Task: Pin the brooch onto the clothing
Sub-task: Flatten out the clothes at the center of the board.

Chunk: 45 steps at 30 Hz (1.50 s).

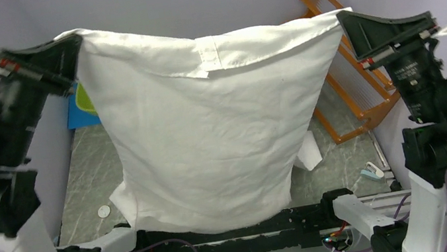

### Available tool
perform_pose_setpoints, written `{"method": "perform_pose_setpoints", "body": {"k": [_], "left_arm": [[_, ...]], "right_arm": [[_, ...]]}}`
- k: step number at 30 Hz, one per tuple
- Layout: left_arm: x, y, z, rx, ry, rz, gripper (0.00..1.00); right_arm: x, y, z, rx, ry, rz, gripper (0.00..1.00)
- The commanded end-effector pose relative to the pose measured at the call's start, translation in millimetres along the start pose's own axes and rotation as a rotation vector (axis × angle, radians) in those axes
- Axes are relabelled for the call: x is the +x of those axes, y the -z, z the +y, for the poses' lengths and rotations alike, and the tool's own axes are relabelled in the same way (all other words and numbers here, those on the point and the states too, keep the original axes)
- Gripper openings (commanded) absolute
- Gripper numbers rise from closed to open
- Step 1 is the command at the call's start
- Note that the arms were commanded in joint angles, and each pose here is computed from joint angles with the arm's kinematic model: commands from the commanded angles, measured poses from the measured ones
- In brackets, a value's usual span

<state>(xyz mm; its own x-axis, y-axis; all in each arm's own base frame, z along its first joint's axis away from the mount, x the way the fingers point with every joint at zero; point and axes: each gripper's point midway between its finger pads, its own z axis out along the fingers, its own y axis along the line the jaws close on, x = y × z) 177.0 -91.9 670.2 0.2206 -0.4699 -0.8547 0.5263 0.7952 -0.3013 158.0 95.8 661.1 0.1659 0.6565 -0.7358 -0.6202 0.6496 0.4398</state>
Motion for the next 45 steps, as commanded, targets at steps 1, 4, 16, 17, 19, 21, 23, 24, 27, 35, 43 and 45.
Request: {"method": "perform_pose_setpoints", "body": {"k": [1,4,16,17,19,21,23,24,27,35,43,45], "left_arm": [[54.0,-48.5,43.0,-0.094,0.005,0.142,0.03],[79.5,-71.3,64.1,-0.131,-0.002,0.188,0.03],[58.1,-119.1,67.3,-0.075,-0.071,0.063,0.03],[52.2,-118.3,64.8,-0.070,-0.078,0.046,0.03],[41.8,-114.9,60.6,-0.063,-0.094,0.016,0.03],[36.8,-108.5,58.1,-0.060,-0.102,-0.005,0.03],[42.6,-100.0,58.8,-0.064,-0.099,0.001,0.03],[51.7,-95.3,62.8,-0.076,-0.093,0.021,0.02],[105.5,-77.0,85.5,-0.145,-0.043,0.143,0.03],[284.3,48.2,134.7,-0.384,0.202,0.547,0.03],[338.4,168.7,134.4,-0.567,0.339,0.698,0.03],[345.9,182.8,128.1,-0.561,0.362,0.746,0.03]], "right_arm": [[11.1,-21.0,-43.1,0.119,0.008,-0.006,0.00],[23.1,-35.9,-66.4,0.161,0.008,0.013,0.00],[1.0,-77.3,-55.0,0.057,0.060,-0.030,0.00],[-4.3,-75.6,-51.2,0.051,0.071,-0.048,0.00],[-11.6,-71.3,-45.0,0.037,0.093,-0.078,0.00],[-12.9,-64.6,-41.0,0.022,0.111,-0.095,0.00],[-8.4,-56.1,-41.0,0.014,0.117,-0.104,0.00],[-2.9,-51.6,-44.8,0.023,0.114,-0.098,0.00],[30.5,-36.8,-70.8,0.090,0.082,-0.033,0.00],[203.5,76.9,-170.2,0.407,-0.122,0.361,0.00],[314.4,212.7,-209.1,0.733,-0.337,0.638,0.00],[326.9,231.6,-211.0,0.794,-0.380,0.682,0.00]]}}
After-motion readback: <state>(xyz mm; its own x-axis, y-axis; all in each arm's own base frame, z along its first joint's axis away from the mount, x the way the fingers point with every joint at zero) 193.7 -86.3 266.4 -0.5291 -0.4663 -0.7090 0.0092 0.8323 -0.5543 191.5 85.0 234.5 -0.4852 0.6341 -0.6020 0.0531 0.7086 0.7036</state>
